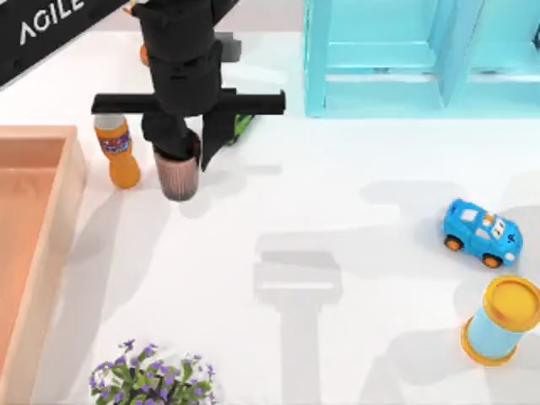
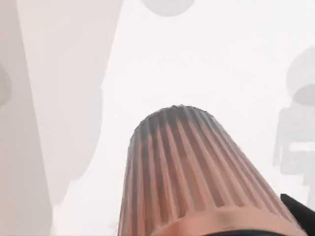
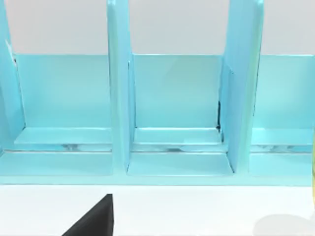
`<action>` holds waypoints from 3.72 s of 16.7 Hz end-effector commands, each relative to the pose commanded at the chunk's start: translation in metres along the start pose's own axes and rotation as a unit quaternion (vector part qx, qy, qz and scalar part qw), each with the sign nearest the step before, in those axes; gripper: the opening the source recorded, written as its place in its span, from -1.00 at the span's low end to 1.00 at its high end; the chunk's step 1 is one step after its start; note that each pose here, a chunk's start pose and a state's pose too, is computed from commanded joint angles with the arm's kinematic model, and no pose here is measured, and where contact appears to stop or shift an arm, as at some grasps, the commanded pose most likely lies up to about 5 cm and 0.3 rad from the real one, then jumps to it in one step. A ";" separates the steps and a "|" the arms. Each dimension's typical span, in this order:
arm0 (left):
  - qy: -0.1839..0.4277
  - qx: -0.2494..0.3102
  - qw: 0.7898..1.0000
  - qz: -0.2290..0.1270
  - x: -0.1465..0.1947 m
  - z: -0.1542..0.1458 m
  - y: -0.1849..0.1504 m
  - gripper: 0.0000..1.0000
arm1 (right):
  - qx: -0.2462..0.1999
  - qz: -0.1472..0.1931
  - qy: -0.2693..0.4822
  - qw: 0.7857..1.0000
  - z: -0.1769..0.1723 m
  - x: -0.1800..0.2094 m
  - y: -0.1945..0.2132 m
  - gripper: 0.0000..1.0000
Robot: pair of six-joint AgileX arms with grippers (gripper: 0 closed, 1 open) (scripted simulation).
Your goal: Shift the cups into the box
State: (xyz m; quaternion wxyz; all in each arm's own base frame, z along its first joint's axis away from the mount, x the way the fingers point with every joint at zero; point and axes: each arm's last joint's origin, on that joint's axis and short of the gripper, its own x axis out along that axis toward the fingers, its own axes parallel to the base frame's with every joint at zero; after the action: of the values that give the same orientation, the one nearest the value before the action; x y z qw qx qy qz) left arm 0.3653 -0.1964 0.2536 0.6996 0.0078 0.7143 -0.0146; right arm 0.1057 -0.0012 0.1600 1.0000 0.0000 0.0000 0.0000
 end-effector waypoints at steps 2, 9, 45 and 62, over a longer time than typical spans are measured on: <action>0.002 -0.003 1.000 -0.008 -0.008 0.011 0.048 -1.00 | 0.000 0.000 0.000 1.000 0.000 0.000 0.000 1.00; -0.002 -0.003 0.999 -0.035 -0.035 -0.019 0.243 -1.00 | 0.000 0.000 0.000 1.000 0.000 0.000 0.000 1.00; 0.001 -0.005 0.999 -0.040 0.026 -0.049 0.283 0.96 | 0.000 0.000 0.000 1.000 0.000 0.000 0.000 1.00; 0.004 -0.007 0.999 -0.041 -0.029 -0.044 0.285 1.00 | 0.000 0.000 0.000 1.000 0.000 0.000 0.000 1.00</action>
State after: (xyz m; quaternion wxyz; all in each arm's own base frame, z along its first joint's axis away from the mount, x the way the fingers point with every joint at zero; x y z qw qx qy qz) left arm 0.3310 0.0900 0.2810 0.6953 -0.0264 0.7172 -0.0388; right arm 0.1057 -0.0012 0.1600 1.0000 0.0000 0.0000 0.0000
